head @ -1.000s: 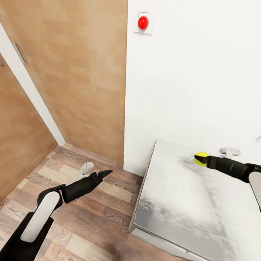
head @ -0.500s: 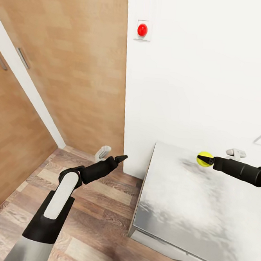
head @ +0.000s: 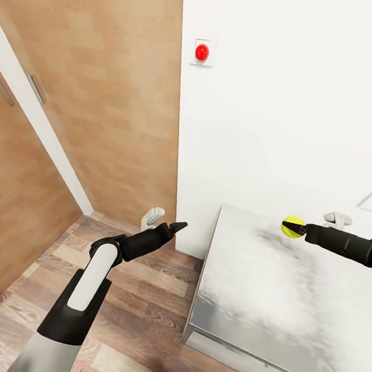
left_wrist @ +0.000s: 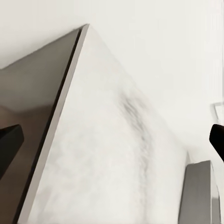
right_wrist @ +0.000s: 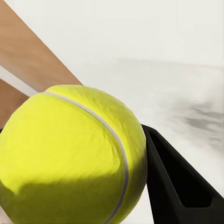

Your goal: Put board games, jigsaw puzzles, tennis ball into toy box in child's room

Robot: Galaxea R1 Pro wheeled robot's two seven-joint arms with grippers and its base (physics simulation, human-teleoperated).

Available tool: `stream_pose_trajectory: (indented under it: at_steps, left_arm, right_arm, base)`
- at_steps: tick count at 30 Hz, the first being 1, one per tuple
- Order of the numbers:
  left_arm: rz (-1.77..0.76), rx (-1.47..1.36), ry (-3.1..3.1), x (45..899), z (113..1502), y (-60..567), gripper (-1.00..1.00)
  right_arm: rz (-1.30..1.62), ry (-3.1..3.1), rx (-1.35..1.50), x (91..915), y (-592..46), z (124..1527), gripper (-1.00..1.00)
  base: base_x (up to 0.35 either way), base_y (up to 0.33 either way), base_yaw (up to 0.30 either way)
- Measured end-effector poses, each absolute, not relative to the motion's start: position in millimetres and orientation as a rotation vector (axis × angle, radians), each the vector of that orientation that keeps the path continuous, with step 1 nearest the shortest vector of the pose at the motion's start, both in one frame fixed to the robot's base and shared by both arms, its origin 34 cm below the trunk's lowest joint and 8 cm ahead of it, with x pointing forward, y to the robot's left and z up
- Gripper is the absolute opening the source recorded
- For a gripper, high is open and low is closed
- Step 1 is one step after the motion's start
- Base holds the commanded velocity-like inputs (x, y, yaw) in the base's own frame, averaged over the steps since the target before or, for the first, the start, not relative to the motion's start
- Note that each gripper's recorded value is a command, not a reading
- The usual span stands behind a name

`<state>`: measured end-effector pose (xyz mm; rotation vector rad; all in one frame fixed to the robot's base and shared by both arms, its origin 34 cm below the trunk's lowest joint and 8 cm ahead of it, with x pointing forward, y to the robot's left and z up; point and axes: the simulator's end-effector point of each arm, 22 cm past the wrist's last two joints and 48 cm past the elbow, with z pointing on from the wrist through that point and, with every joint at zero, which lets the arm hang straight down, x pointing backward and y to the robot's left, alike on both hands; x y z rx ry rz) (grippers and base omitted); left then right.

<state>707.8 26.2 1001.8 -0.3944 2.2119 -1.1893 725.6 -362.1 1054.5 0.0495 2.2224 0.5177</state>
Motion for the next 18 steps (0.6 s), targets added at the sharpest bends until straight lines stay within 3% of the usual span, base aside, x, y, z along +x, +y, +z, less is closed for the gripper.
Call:
stream_pose_trajectory:
  at_steps: [18]
  left_arm:
    - [-1.252,-0.295,2.196,694,1037,17,1.0]
  right_arm:
    - [0.515,2.19,0.046,724,-364,1074,-1.0]
  base:
    - [0.0,0.0,0.0]
